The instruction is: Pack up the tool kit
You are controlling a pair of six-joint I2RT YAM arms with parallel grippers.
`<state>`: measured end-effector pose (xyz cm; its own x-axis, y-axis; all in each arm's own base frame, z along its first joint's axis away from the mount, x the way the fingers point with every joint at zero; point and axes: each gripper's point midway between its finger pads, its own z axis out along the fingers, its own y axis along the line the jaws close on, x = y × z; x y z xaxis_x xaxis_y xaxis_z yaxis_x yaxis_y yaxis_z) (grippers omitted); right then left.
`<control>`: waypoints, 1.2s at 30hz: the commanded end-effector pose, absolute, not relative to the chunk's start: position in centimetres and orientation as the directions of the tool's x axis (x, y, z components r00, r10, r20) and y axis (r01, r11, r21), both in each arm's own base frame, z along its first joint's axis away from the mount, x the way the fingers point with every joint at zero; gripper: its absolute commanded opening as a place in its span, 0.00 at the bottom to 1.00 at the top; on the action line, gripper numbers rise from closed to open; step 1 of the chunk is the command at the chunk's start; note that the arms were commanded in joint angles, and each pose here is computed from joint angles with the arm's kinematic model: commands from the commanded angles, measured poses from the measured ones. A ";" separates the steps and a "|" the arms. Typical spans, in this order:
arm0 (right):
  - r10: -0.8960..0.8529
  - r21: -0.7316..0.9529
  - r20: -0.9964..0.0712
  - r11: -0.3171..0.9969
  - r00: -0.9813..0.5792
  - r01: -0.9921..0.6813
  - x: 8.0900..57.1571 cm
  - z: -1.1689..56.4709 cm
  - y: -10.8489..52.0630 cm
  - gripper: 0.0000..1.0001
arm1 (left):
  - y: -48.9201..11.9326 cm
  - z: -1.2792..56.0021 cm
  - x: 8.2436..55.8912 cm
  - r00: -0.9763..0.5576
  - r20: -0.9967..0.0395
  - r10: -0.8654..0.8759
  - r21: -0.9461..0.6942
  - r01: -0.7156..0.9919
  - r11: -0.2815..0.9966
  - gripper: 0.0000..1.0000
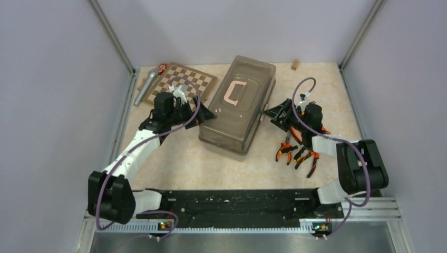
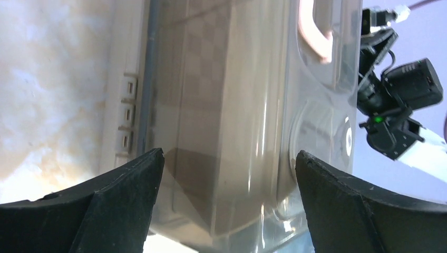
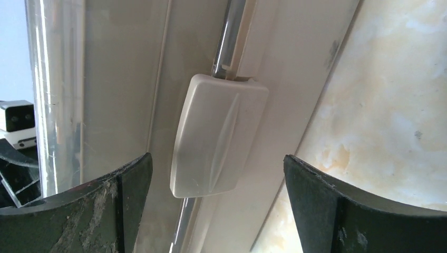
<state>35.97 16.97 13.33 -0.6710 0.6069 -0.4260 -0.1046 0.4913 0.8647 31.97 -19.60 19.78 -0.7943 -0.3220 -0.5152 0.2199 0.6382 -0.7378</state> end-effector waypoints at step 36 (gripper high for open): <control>0.614 0.915 -0.373 0.118 -0.695 -0.387 35.4 14.5 18.1 0.84 | -22.0 21.1 42.0 -0.776 -0.607 -0.172 -0.440 0.148 0.886 0.98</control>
